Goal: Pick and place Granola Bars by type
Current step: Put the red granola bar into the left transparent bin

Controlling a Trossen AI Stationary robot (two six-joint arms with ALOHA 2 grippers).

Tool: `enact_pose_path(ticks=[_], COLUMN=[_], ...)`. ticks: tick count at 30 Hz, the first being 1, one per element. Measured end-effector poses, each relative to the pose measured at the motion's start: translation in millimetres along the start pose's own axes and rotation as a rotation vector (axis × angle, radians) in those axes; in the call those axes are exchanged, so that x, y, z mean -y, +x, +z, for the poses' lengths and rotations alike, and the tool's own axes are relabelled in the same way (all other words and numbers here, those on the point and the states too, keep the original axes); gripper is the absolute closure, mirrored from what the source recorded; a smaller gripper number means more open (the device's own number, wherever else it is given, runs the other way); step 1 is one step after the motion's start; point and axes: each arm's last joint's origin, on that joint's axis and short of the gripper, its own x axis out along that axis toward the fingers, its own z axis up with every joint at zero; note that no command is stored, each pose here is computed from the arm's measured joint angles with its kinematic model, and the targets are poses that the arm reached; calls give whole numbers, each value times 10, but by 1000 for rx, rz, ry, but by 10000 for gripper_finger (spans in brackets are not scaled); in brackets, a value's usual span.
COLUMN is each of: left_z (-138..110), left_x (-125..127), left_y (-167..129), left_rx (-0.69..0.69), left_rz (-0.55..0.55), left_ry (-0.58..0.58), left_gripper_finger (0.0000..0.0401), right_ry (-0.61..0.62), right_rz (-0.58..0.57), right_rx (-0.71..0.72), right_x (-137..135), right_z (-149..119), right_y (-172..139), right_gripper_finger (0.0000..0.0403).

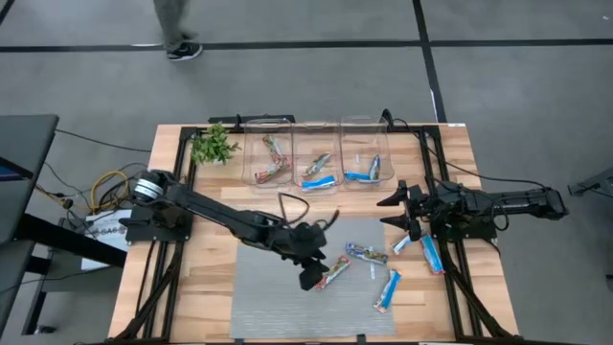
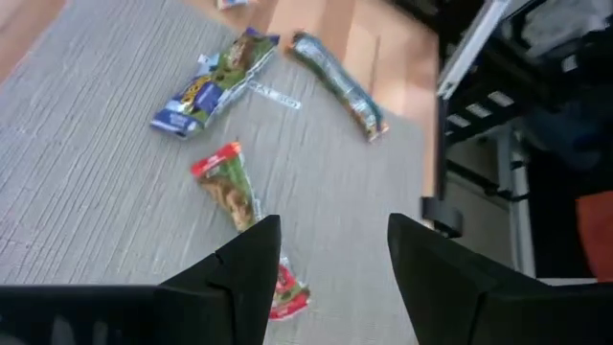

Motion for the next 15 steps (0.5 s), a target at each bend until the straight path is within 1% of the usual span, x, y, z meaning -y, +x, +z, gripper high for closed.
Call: enact_pose_path(ticks=[3,8,11,15], left_z=[41,1,-7,-17], left_x=[11,-65,-67,-74], left_y=[176,515,690,842], left_rx=[-32,-138,-159,-172], left_rz=[39,157,167,178], left_ry=[7,10,11,11], left_gripper_finger=[214,214,214,214], right_ry=[0,0,0,0], right_rz=[0,0,1,2], right_rx=[-1,-1,1,4], right_x=[0,0,-1,-2], right_z=[-2,-1,1,4], right_y=[0,0,0,0], right_gripper_finger=[148,148,148,148])
